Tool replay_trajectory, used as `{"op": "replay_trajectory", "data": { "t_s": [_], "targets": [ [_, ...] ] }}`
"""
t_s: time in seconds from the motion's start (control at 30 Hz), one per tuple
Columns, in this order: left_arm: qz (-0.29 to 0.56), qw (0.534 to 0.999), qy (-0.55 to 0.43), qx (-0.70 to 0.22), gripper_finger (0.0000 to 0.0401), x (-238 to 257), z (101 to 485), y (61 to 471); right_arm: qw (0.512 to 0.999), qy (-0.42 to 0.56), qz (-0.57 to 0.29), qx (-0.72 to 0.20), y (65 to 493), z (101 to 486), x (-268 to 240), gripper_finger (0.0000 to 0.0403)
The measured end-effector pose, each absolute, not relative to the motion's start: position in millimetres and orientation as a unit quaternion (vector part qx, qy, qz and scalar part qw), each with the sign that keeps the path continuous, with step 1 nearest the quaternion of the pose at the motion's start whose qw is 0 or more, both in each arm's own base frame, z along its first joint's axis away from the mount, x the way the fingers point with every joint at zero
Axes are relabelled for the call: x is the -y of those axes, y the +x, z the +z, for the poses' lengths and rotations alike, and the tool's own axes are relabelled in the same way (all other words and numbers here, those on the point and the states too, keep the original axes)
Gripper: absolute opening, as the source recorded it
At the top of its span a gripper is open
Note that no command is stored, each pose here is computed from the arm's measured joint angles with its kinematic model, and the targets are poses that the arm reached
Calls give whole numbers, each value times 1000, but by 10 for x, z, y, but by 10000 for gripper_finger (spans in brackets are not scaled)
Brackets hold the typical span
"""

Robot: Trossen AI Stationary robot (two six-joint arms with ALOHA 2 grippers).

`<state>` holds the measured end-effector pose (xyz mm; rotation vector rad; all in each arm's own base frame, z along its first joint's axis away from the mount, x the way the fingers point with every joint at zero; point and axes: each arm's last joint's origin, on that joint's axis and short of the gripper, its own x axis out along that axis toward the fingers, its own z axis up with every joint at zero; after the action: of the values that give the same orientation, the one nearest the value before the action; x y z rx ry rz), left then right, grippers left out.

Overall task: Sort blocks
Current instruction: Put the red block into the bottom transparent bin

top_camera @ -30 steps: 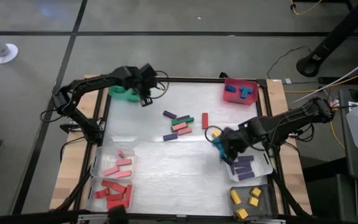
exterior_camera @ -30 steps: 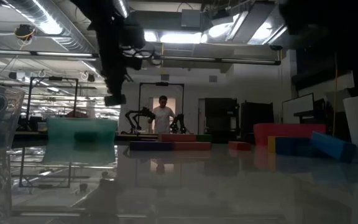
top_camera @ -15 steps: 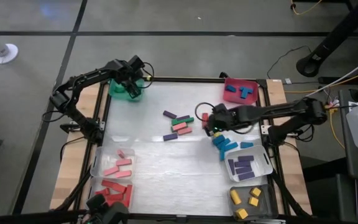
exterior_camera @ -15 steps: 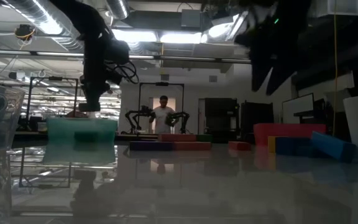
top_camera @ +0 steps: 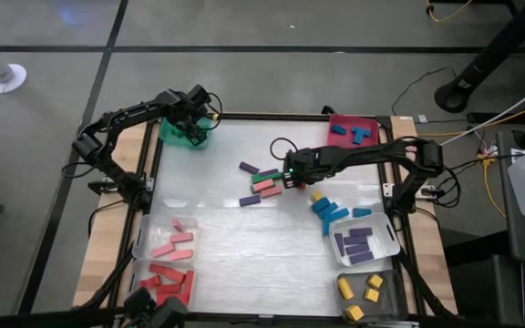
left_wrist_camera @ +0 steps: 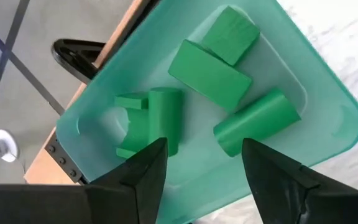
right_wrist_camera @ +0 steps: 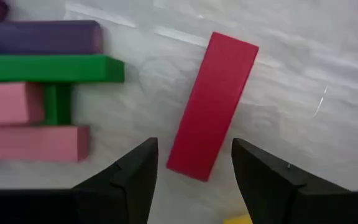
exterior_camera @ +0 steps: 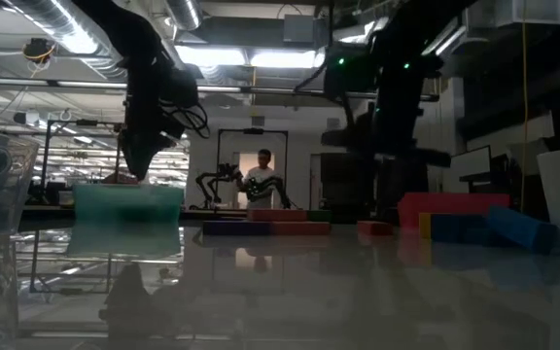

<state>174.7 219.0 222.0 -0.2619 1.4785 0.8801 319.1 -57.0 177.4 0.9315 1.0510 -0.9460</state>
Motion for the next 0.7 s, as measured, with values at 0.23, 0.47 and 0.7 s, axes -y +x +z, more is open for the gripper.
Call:
{"op": "replay_trajectory", "data": {
  "t_s": [0.23,0.47,0.7],
  "targets": [
    [379,646,-121,-652,193,-2173,2192,1741,633,428,-441,-470,3251,1565,576,205],
    [375,648,-120,-652,193,-2173,2192,1743,613,426,-452,-489,3273,1411,576,203],
    [329,681,-164,-633,193,-2121,2182,1804,623,413,-430,-506,3305,1443,572,123]
  ]
}}
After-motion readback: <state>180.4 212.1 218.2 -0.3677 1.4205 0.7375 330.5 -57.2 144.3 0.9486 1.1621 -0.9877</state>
